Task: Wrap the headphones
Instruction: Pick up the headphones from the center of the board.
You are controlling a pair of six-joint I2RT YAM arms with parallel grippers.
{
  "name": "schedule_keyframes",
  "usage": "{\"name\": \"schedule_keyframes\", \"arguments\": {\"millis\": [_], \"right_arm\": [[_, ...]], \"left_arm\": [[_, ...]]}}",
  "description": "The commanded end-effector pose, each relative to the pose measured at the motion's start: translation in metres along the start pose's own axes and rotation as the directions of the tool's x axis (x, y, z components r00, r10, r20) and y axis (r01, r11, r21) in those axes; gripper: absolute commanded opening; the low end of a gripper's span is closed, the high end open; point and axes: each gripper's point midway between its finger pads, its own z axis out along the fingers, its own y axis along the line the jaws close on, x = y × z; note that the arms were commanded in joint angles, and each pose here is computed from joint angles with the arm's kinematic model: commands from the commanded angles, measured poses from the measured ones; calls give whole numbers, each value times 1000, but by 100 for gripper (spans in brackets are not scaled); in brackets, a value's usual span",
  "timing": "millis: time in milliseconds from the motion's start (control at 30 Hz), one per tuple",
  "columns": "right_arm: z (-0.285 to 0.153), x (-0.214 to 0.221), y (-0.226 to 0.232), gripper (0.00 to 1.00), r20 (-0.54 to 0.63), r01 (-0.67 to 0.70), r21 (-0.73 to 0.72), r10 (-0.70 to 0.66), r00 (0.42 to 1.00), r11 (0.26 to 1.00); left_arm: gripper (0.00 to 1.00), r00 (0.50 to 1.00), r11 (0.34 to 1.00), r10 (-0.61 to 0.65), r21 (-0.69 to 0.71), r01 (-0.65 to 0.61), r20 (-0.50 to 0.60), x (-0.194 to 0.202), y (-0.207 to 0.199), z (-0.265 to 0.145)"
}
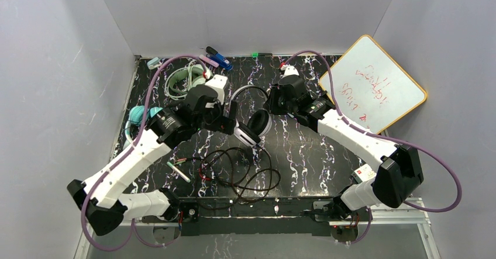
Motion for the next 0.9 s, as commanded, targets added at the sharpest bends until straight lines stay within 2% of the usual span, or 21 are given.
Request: {"name": "schedule_keyframes", "arguments": {"millis": [0,233,367,433,500,567,633,733,867], "right_arm": [[-17,-26,25,1,89,25,-102,-16,996,995],[-33,-29,36,1,102,58,-146,-43,994,988],[-42,-28,43,1,104,82,-179,-64,993,980],[-47,-25,48,1,101,115,-206,-95,990,972],[-52,-19,51,1,101,182,-212,-164,981,960],[-56,-16,46,1,116,272,-168,-255,960,948],[-58,-16,35,1,122,340,-92,-328,937,936],[-63,-17,19,1,107,425,11,-424,899,905],[-67,-17,7,4,84,537,125,-548,832,834]], "left_arm": [[91,992,1000,-12,14,11,123,-49,-9,-2],[86,997,992,22,-127,-13,76,-49,7,28],[78,998,985,41,-168,-34,42,-44,10,45],[68,998,979,64,-197,-58,28,-43,14,51],[48,995,970,104,-222,-98,14,-43,18,54],[28,988,957,152,-250,-149,-9,-42,26,52],[17,981,942,190,-277,-190,-24,-42,33,44],[8,975,933,222,-287,-219,-23,-41,40,31],[5,972,930,237,-290,-228,-6,-39,47,13]]}}
